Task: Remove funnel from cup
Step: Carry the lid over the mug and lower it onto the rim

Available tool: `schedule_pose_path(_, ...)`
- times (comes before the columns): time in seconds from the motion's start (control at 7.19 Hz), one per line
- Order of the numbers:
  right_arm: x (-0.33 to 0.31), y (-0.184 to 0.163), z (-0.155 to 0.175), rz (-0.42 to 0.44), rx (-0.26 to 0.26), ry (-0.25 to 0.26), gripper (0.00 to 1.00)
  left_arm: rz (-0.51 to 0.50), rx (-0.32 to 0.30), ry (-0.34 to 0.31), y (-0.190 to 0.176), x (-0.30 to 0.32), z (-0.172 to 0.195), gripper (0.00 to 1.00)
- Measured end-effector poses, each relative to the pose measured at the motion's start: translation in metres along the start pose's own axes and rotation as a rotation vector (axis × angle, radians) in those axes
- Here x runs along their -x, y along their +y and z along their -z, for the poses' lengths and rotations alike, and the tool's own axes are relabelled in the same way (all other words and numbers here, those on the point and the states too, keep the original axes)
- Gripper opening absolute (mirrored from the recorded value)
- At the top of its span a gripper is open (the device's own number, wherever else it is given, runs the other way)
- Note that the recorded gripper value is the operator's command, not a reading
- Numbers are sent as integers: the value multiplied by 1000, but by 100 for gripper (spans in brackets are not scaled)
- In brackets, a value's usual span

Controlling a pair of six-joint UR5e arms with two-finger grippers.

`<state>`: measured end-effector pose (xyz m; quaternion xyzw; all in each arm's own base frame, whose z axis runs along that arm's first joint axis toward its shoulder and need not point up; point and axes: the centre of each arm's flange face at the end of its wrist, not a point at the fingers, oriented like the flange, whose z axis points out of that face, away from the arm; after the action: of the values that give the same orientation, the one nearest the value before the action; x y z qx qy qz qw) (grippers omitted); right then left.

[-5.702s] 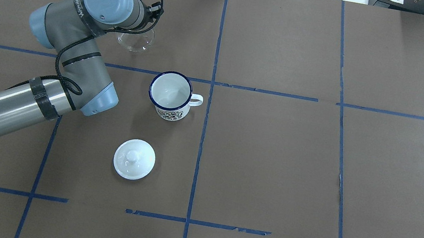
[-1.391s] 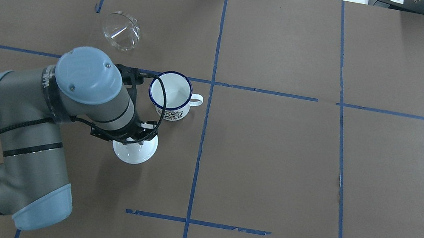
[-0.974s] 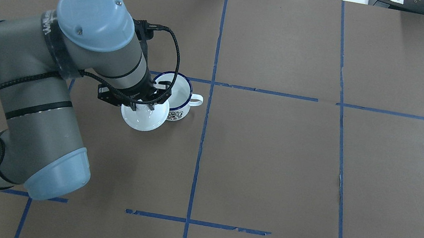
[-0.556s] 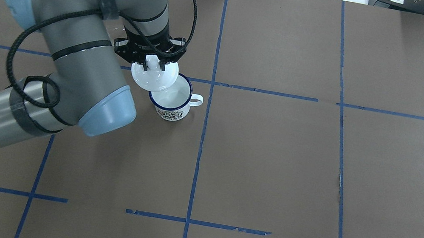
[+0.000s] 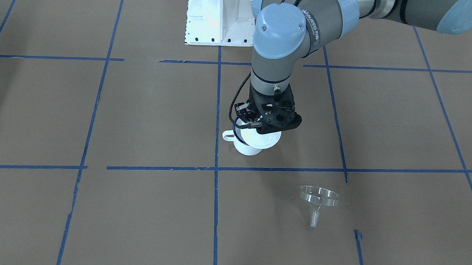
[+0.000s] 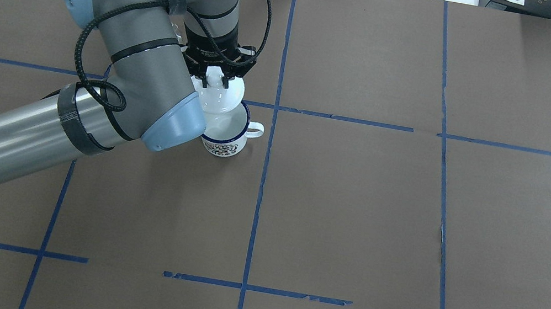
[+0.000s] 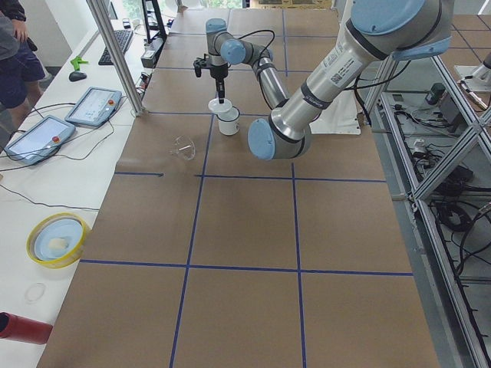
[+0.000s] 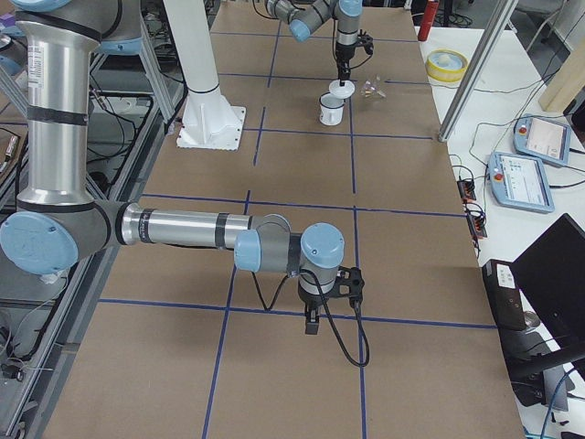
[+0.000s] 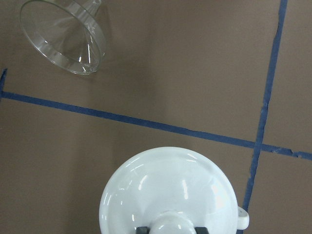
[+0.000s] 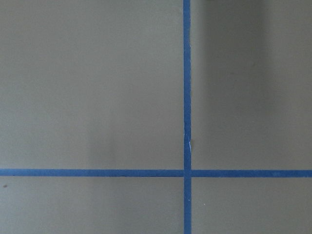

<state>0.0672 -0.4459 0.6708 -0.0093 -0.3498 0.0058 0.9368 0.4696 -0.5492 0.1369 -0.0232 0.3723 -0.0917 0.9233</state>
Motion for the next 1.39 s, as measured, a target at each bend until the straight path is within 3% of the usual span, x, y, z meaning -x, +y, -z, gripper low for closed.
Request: schedule_pose_path(1.39,0,0,0,0,0,0,100,3,86,11,14,-4,-21,0)
